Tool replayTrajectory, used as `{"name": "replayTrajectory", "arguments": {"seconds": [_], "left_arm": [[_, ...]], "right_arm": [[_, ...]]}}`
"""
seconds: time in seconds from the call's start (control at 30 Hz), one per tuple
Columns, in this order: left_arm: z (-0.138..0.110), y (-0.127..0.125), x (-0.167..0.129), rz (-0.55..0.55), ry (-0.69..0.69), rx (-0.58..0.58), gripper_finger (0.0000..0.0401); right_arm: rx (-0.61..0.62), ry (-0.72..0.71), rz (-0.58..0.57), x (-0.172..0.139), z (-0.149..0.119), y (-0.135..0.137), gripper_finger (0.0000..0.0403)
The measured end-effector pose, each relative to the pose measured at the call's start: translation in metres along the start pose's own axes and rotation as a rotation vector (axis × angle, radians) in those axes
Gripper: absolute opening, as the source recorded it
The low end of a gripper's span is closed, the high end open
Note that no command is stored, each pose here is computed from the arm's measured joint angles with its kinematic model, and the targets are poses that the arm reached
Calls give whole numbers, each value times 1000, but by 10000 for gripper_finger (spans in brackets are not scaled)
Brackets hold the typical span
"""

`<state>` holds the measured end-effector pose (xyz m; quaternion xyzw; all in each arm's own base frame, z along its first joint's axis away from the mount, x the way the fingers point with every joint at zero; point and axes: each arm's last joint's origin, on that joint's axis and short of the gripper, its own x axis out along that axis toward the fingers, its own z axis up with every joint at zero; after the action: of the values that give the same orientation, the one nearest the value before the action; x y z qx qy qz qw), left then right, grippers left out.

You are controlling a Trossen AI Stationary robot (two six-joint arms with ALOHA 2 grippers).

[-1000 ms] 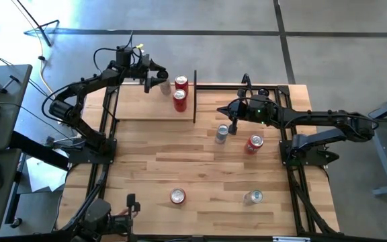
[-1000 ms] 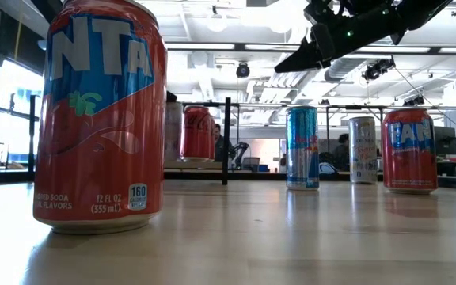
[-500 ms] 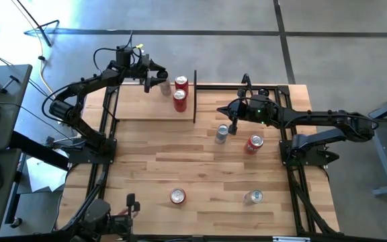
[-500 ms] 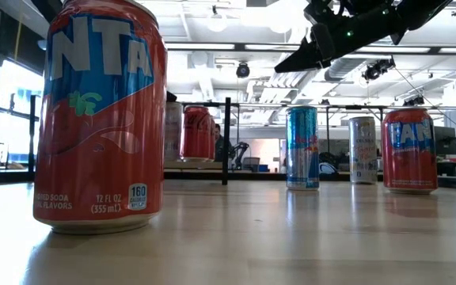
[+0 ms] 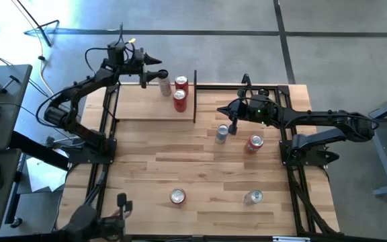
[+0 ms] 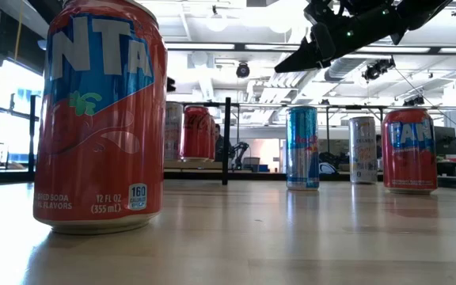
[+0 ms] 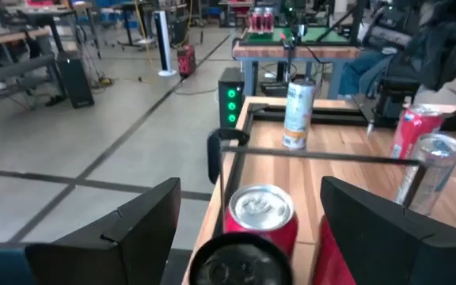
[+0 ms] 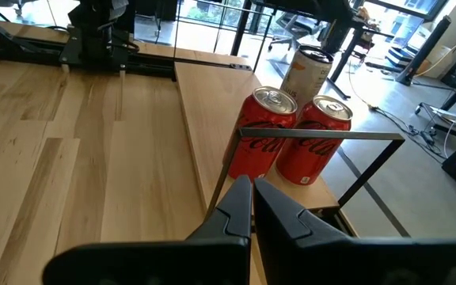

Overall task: Place canned beverage on shelf
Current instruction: Put the bottom white yellow soda can on the shelf

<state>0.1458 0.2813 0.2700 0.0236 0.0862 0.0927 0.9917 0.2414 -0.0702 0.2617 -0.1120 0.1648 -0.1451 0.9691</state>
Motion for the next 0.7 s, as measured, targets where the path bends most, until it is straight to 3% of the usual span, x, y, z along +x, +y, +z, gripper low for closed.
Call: {"name": "replayTrajectory", "arguments": {"seconds": [0.2, 0.33, 0.47, 0.7], "left_arm": [[20, -17, -11, -10, -4, 56, 293], [24, -28, -13, 68, 21, 77, 269], [16, -44, -13, 172, 69, 58, 210], [-4, -81, -16, 335, 75, 33, 70]], "right_arm": [[0, 0, 0, 0, 0, 0, 0], [0, 0, 0, 0, 0, 0, 0], [0, 0, 0, 0, 0, 0, 0], [-3, -1, 0, 0, 0, 0, 0]]}}
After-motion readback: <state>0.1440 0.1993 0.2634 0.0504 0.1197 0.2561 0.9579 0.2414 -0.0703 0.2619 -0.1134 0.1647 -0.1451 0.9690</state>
